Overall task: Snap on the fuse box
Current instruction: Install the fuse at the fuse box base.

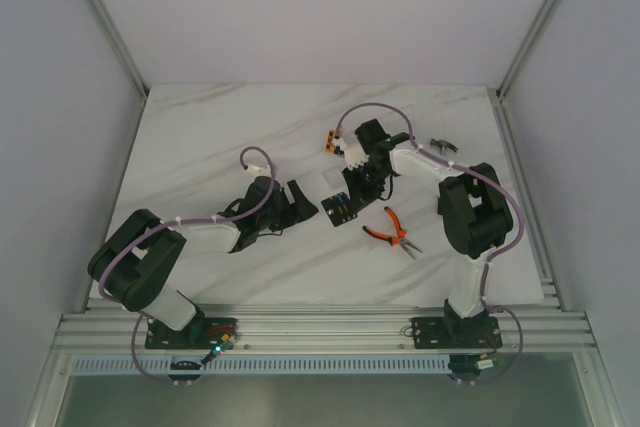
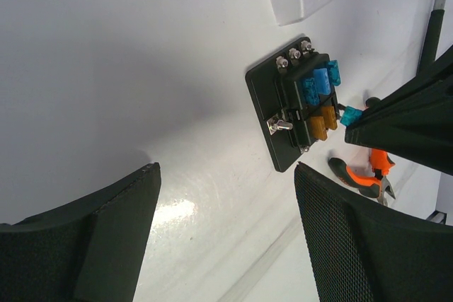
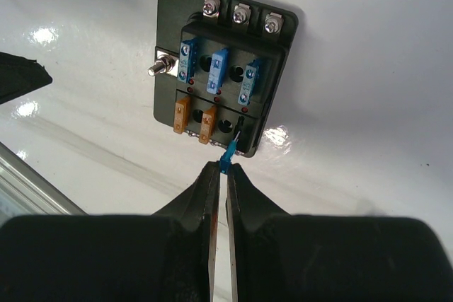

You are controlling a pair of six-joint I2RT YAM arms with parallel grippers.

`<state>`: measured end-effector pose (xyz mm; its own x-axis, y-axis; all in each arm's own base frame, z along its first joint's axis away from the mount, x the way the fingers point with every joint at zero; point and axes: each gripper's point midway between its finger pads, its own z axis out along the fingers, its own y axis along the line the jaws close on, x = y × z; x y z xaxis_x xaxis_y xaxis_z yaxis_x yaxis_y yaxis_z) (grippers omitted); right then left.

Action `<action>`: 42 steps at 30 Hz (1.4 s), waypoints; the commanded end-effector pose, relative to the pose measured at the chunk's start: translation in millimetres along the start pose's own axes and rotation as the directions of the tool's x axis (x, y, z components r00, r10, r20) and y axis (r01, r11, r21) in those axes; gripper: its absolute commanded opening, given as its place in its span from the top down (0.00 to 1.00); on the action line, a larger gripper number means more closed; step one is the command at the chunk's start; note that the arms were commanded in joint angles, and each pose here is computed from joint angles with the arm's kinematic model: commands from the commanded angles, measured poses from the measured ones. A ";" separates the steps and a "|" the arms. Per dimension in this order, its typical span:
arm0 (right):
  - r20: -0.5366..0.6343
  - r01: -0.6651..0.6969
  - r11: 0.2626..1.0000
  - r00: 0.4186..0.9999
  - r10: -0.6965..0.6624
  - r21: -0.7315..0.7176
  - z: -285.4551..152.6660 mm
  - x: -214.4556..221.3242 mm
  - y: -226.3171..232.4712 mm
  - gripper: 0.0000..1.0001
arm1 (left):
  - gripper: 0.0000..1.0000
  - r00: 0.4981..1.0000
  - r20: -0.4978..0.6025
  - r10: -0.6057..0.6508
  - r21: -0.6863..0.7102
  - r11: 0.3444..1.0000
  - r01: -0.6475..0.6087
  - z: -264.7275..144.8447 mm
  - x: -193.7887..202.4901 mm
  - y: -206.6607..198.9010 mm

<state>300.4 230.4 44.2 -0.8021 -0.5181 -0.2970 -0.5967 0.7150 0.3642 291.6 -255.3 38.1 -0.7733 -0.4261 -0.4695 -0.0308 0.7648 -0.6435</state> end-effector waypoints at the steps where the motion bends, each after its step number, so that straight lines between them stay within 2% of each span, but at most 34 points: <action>1: -0.040 0.010 1.000 0.999 -0.011 -0.014 4.2 11.5 2.2 1.00 | 0.14 0.998 -0.065 -0.006 -0.058 0.998 0.002 1.1 18.7 20.4; 5: -0.054 0.018 1.000 0.998 -0.018 -0.004 7.2 13.0 1.4 1.00 | 0.14 0.997 -0.072 -0.007 -0.056 0.998 0.003 2.4 20.3 20.3; 20: 0.013 0.072 0.990 0.997 -0.074 0.117 -6.1 -4.3 4.6 0.65 | 0.14 0.997 -0.081 -0.010 -0.045 0.999 0.006 2.3 24.0 17.0; 25: 0.080 0.075 0.982 0.993 -0.090 0.173 -15.3 -13.0 10.1 0.63 | 0.15 0.997 -0.081 -0.010 -0.043 0.999 0.007 2.2 25.1 15.7; 30: 0.195 0.015 0.969 0.979 -0.065 0.248 -32.8 -17.8 7.4 0.60 | 0.15 0.997 -0.083 -0.011 -0.039 0.999 0.008 1.3 26.5 13.9; 34: 0.283 -0.025 0.941 0.956 -0.076 0.337 -41.7 -19.1 8.3 0.61 | 0.15 0.996 -0.083 -0.009 -0.031 1.000 0.007 1.5 27.0 9.5; 38: 0.347 -0.045 0.935 0.934 -0.086 0.352 -40.7 -23.4 14.5 0.67 | 0.16 0.996 -0.087 -0.010 -0.024 1.000 0.007 3.7 28.1 4.8; 42: 0.353 -0.054 0.930 0.932 -0.084 0.363 -33.1 -23.3 12.3 0.72 | 0.20 0.995 -0.097 -0.011 -0.019 1.000 0.009 7.0 30.7 0.1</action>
<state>296.6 236.2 84.8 -0.6979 -0.4300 -0.5727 -0.5610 0.8254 0.0639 283.3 -270.5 37.7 -0.7946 -0.4132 -0.4448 -0.0163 0.7469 -0.6647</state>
